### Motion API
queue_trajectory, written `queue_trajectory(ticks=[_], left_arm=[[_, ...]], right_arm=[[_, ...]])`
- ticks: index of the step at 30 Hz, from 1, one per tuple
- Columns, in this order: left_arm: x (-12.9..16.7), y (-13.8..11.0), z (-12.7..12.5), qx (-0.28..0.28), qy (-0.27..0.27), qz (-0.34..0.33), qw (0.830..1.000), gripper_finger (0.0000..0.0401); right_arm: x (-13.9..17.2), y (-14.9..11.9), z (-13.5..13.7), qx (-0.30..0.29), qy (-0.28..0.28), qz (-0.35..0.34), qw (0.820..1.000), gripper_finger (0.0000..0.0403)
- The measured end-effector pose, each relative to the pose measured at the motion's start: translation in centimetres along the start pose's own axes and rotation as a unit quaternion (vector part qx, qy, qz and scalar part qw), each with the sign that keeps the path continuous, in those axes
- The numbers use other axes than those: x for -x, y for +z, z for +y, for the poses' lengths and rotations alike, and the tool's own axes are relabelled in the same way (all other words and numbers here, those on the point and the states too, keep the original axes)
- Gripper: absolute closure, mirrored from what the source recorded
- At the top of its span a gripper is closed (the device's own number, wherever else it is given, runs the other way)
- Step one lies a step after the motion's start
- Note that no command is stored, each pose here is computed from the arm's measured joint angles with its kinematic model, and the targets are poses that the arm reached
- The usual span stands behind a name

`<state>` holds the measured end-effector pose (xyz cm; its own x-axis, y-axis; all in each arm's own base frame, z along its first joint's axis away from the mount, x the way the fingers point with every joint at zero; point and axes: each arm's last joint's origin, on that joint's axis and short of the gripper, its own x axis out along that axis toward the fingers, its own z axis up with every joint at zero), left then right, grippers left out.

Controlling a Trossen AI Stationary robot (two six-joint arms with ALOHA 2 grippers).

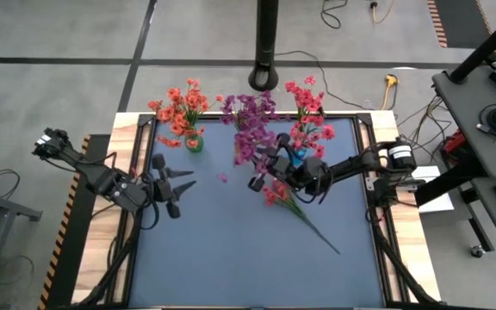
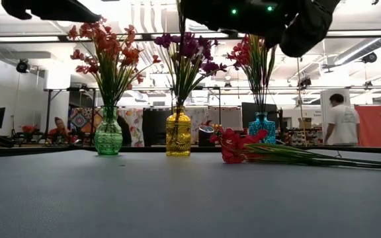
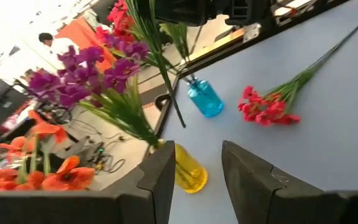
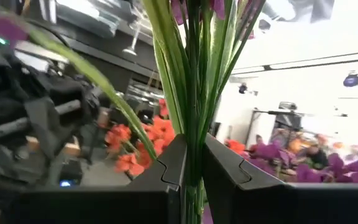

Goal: Sort flowers into vase by color
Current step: Put the violet flowers into the yellow vase

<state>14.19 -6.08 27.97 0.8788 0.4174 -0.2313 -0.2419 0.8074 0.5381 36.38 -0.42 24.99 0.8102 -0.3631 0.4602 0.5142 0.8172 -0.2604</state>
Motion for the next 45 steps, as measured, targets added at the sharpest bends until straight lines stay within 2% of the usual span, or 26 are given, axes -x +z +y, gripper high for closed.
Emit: queue_trajectory(ticks=[5,11,18,20,24,26,27,29,31,33,36,40,45], left_arm=[[0.2,-0.1,0.4,-0.003,0.018,0.001,1.0,0.0285],[0.3,-0.1,0.6,-0.006,0.039,0.004,0.999,0.0285],[0.3,-0.1,0.6,-0.008,0.043,0.005,0.999,0.0285],[0.2,0.0,0.5,0.001,0.027,0.0,1.0,0.0285],[-0.4,0.2,-0.5,0.025,-0.048,-0.031,0.998,0.0285],[-0.7,0.0,-1.0,0.019,-0.049,-0.026,0.998,0.0285],[-0.9,0.1,-1.1,0.032,-0.036,-0.026,0.998,0.0285],[-1.4,0.2,-1.5,0.101,-0.022,-0.036,0.994,0.0285],[-2.1,-0.4,-2.7,0.145,-0.037,-0.037,0.988,0.0285],[-2.9,-1.4,-4.1,0.161,-0.044,-0.033,0.985,0.0285],[-4.1,-2.9,-5.7,0.175,-0.016,-0.042,0.984,0.0285],[-5.7,-5.3,-7.1,0.168,0.024,-0.043,0.985,0.0285],[-7.3,-6.8,-7.7,0.16,0.053,-0.038,0.985,0.0285]], right_arm=[[-0.7,0.3,-0.4,0.021,-0.013,-0.007,1.0,0.0369],[-1.4,-1.0,-2.2,0.014,-0.031,0.016,0.999,0.0369],[-1.9,-1.8,-3.3,0.012,-0.023,0.021,0.999,0.0369],[-1.9,-2.0,-3.4,0.011,-0.019,0.022,1.0,0.0369],[-1.9,-2.0,-3.4,0.027,-0.019,0.021,0.999,0.0369],[-1.9,-2.0,-3.5,0.037,-0.018,0.021,0.999,0.0369],[-1.9,-2.0,-3.5,0.037,-0.018,0.021,0.999,0.0369],[-1.9,-2.0,-3.5,0.038,-0.018,0.021,0.999,0.0369],[-1.9,-2.0,-3.5,0.038,-0.018,0.021,0.999,0.0369],[-1.9,-2.0,-3.5,0.041,-0.018,0.022,0.999,0.0369],[-1.9,-2.4,-3.3,0.044,-0.012,0.026,0.999,0.0369],[-1.8,-3.2,-3.0,0.042,0.0,0.029,0.999,0.0369],[-1.6,-4.2,-2.6,0.045,0.0,0.031,0.999,0.0369]])
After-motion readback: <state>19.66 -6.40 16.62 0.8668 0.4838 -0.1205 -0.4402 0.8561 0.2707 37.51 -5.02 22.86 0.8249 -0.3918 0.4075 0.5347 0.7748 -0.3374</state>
